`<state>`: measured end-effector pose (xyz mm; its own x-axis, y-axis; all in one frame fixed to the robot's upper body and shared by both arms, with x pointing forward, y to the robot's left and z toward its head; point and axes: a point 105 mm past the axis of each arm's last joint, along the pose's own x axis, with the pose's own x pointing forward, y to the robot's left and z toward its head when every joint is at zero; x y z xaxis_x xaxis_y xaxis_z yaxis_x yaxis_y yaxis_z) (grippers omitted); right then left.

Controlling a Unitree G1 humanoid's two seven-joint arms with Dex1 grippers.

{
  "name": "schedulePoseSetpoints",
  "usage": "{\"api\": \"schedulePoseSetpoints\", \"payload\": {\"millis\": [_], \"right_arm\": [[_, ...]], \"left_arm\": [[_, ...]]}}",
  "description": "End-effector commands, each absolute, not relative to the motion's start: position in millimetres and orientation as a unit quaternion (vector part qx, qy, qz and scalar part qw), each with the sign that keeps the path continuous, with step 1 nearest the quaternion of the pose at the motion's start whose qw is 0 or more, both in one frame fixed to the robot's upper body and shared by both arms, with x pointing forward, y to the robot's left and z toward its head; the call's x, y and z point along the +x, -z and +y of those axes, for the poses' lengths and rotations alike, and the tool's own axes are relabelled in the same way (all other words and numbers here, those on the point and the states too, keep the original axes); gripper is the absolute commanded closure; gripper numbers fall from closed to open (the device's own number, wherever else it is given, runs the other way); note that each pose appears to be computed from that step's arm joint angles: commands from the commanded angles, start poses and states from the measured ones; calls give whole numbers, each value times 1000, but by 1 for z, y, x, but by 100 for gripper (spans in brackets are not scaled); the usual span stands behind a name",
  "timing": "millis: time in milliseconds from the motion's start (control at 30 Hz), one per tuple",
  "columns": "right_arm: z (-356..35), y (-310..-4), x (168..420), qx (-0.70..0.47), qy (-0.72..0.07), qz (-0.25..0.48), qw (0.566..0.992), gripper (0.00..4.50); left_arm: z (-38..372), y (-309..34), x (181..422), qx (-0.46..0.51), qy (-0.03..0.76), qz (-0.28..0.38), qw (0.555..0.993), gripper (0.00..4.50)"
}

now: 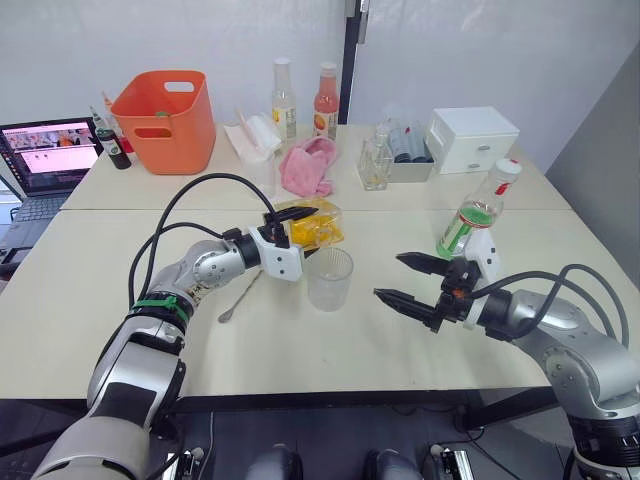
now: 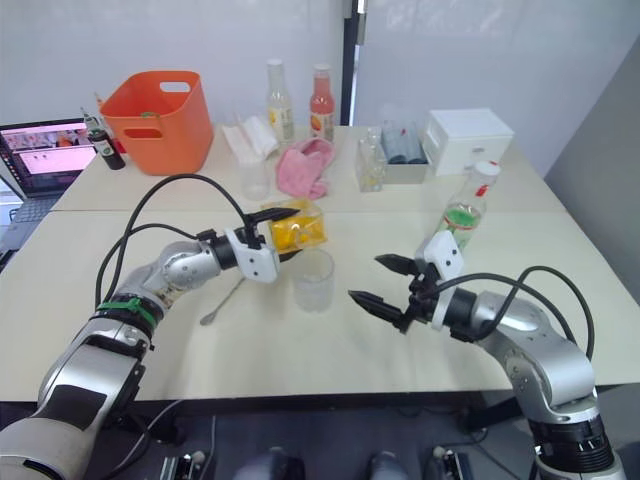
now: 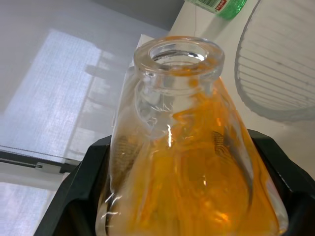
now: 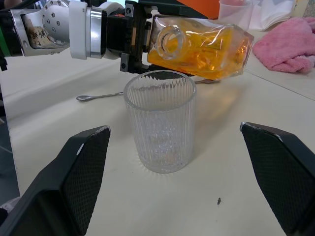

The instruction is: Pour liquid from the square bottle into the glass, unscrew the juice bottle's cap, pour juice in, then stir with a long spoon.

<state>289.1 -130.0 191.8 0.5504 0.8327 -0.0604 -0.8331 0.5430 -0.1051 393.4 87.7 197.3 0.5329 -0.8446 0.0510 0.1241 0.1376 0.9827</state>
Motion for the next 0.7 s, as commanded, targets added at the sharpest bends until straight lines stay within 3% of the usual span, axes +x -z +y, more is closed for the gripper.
{"api": "schedulePoseSetpoints", "payload": {"millis": [33, 700], "right_arm": [[-129, -205, 283, -70, -481, -21, 874, 3], [-124, -206, 282, -66, -487, -21, 871, 3]], "left_arm": [[78, -245, 383, 543, 313, -422, 655, 170], [77, -252, 378, 588, 281, -467, 598, 170]]}}
